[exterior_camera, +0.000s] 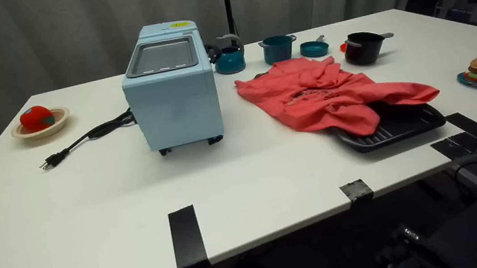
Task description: Pick up the peach towel and fold it.
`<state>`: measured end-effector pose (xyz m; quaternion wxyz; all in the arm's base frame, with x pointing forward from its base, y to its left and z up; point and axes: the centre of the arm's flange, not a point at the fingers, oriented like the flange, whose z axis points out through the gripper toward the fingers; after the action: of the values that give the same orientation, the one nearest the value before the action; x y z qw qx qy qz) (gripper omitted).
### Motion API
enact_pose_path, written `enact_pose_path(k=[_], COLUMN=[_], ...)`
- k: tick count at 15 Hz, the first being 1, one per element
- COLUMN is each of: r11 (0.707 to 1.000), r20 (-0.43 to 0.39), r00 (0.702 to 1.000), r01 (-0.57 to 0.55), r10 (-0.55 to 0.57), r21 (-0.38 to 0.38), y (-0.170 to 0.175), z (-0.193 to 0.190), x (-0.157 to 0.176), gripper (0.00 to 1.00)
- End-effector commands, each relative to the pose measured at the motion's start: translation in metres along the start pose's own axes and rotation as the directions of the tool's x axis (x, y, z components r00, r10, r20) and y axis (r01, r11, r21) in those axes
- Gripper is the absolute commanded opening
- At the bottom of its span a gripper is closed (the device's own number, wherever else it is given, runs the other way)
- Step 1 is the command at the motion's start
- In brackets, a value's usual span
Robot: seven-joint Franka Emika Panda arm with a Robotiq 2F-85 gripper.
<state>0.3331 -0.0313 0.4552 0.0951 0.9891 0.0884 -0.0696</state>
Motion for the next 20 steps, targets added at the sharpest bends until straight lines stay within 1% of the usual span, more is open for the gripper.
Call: enact_pose_path(k=[1, 8, 10, 12, 16, 20], r11=[1.000, 1.000, 1.000, 0.999, 0.997, 0.992], r20=[0.001, 0.001, -0.030, -0.046, -0.118, -0.162], r00=[1.000, 1.000, 1.000, 0.999, 0.992, 0.984], r01=[0.000, 0.000, 0.003, -0.003, -0.024, -0.051], r10=[0.000, 0.000, -0.002, 0.005, 0.033, 0.070], r21=[0.000, 0.000, 0.019, 0.037, 0.074, 0.119], y=[0.000, 0.000, 0.004, 0.008, 0.018, 0.016], z=[0.000, 0.000, 0.000, 0.000, 0.004, 0.028], x=[0.000, 0.000, 0.007, 0.021, 0.064, 0.118], gripper=[1.00, 1.00, 1.00, 1.00, 1.00, 1.00])
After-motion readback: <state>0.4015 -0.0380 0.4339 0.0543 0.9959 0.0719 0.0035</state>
